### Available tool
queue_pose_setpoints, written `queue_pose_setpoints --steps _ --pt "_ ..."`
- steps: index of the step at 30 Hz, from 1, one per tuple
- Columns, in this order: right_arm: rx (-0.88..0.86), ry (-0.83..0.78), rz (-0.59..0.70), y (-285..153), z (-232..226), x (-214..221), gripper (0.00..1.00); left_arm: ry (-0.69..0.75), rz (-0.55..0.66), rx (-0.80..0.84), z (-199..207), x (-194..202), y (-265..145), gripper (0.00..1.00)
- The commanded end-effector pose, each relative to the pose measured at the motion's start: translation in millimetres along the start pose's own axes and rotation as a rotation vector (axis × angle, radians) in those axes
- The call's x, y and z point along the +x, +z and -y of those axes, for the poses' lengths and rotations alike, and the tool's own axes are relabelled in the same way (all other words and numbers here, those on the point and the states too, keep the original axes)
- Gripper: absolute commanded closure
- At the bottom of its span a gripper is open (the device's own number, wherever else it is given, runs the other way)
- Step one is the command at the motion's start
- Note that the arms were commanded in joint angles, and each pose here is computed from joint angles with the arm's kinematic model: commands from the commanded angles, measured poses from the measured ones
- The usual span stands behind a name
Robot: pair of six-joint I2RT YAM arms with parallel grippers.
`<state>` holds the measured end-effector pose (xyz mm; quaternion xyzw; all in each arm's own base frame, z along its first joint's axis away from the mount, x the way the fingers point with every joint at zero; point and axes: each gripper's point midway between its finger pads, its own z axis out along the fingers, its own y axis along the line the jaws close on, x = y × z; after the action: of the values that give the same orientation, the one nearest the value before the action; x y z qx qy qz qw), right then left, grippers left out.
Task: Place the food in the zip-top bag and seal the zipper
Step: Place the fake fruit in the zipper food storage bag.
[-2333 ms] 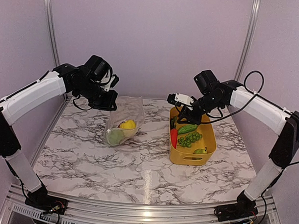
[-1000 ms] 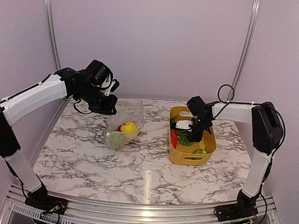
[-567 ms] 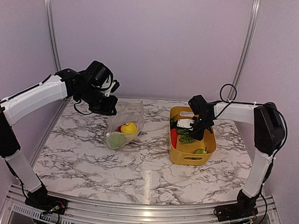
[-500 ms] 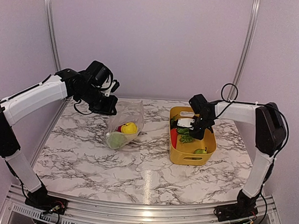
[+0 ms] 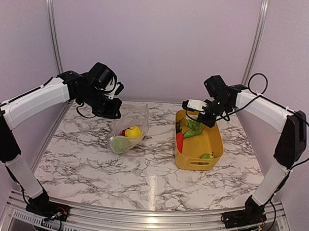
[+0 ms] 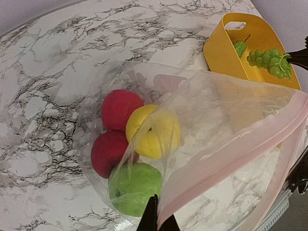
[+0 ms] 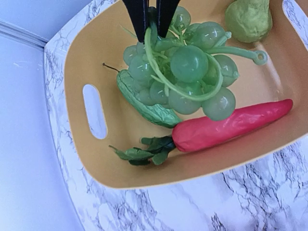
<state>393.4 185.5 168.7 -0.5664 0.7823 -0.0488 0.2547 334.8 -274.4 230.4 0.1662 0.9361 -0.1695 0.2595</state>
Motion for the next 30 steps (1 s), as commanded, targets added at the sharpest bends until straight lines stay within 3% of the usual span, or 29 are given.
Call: queue_pose_setpoints --steps 1,19,30 --pt "-0.032 0.042 0.149 -49.5 4.4 -30.3 1.00 -0.005 0.016 0.011 1.5 -4.9 0.9 1.00" --pt "-0.231 -0.021 0.741 -187.4 -16.8 -163.3 1.00 -0.064 0.030 0.040 8.0 -13.1 3.8 1.00" --pt "-0.404 -0.040 0.992 -246.0 -41.0 -221.7 1.00 -0.071 0.036 0.048 9.0 -13.2 2.3 1.00"
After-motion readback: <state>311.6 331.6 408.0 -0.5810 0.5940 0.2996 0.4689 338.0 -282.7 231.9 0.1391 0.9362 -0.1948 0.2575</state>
